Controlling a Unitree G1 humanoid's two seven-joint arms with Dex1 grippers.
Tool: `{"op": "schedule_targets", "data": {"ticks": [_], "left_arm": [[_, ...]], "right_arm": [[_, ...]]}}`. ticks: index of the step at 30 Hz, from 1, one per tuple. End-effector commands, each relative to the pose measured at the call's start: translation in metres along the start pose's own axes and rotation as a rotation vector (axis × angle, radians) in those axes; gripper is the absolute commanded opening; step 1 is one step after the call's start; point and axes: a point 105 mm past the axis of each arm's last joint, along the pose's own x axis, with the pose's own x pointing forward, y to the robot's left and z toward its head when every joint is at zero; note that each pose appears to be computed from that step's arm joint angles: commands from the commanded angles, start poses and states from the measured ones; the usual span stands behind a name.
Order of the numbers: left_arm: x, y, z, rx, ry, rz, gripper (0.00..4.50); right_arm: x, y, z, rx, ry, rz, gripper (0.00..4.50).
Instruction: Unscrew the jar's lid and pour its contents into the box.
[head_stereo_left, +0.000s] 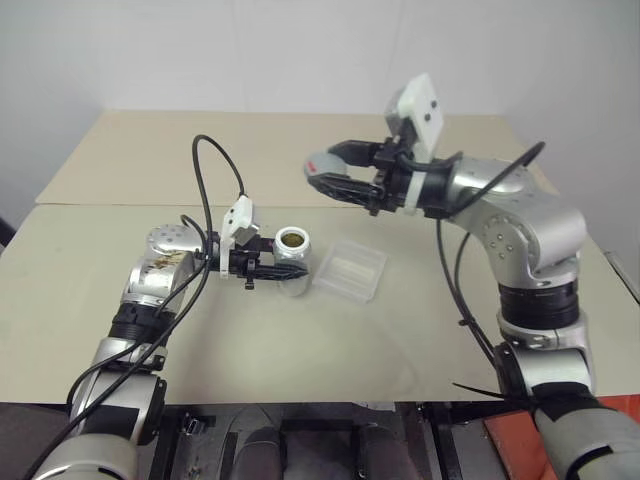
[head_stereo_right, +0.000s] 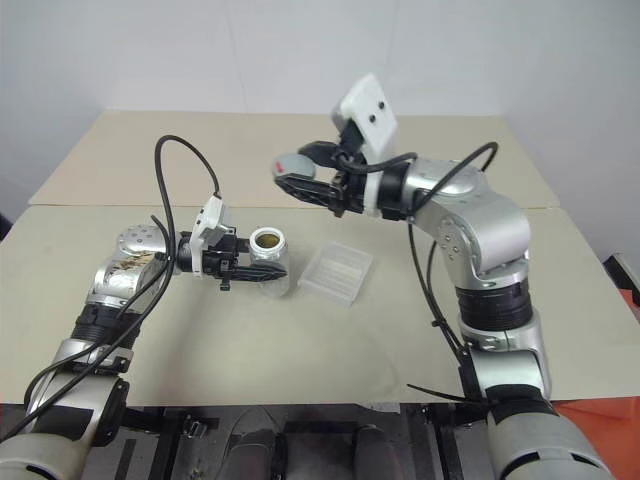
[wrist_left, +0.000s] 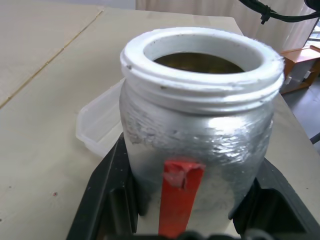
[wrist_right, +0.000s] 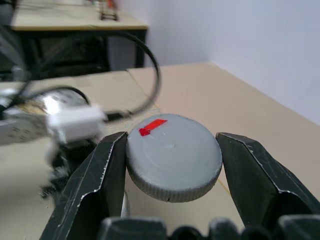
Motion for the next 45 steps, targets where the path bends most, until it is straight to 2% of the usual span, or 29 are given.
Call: {"op": "schedule_targets", "data": {"ticks": [1, 7, 9, 13, 17, 18, 19, 23, 25, 30, 36, 38, 41, 45], "left_arm": [[-0.004, 0.005, 0.023, 0.076, -0.054, 0.023, 1.93], [-0.004, 0.007, 0.032, 0.093, -0.087, 0.04, 1.93], [-0.004, 0.008, 0.033, 0.096, -0.089, 0.043, 1.93], [-0.001, 0.01, 0.034, 0.1, -0.096, 0.046, 1.93], [0.0, 0.011, 0.036, 0.107, -0.099, 0.05, 1.93], [0.0, 0.011, 0.036, 0.108, -0.099, 0.051, 1.93], [0.001, 0.011, 0.036, 0.109, -0.099, 0.051, 1.93], [0.001, 0.011, 0.038, 0.12, -0.098, 0.051, 1.93], [0.002, 0.012, 0.04, 0.138, -0.093, 0.054, 1.93], [0.011, 0.025, 0.06, 0.312, -0.061, 0.109, 1.93], [0.032, 0.038, 0.091, 0.635, 0.022, 0.131, 1.93], [0.039, 0.042, 0.098, 0.775, 0.081, 0.144, 1.93], [0.06, 0.053, 0.101, 1.253, 0.306, 0.189, 1.93], [0.084, 0.057, 0.109, 1.695, 0.349, 0.23, 1.93]], "right_arm": [[-0.034, -0.034, -0.022, 0.001, 0.053, -0.223, 2.76], [-0.093, -0.055, -0.095, 0.068, 0.247, -0.478, 2.76], [-0.103, -0.056, -0.115, 0.072, 0.301, -0.531, 2.76], [-0.101, -0.06, -0.149, 0.138, 0.339, -0.61, 2.76], [-0.094, -0.057, -0.168, 0.119, 0.388, -0.615, 2.76], [-0.092, -0.056, -0.17, 0.11, 0.394, -0.609, 3.11], [-0.09, -0.053, -0.17, 0.107, 0.396, -0.591, 3.49], [-0.089, -0.05, -0.16, 0.093, 0.388, -0.545, 4.48], [-0.09, -0.051, -0.151, 0.069, 0.378, -0.533, 4.48], [-0.091, -0.027, -0.094, 0.053, 0.289, -0.285, 4.48], [-0.099, 0.005, -0.05, 0.054, 0.235, 0.023, 4.48], [-0.103, 0.012, -0.043, 0.072, 0.228, 0.096, 4.48], [-0.106, 0.014, -0.043, 0.051, 0.261, 0.151, 4.48], [-0.107, 0.012, -0.046, 0.044, 0.283, 0.161, 4.48]]}}
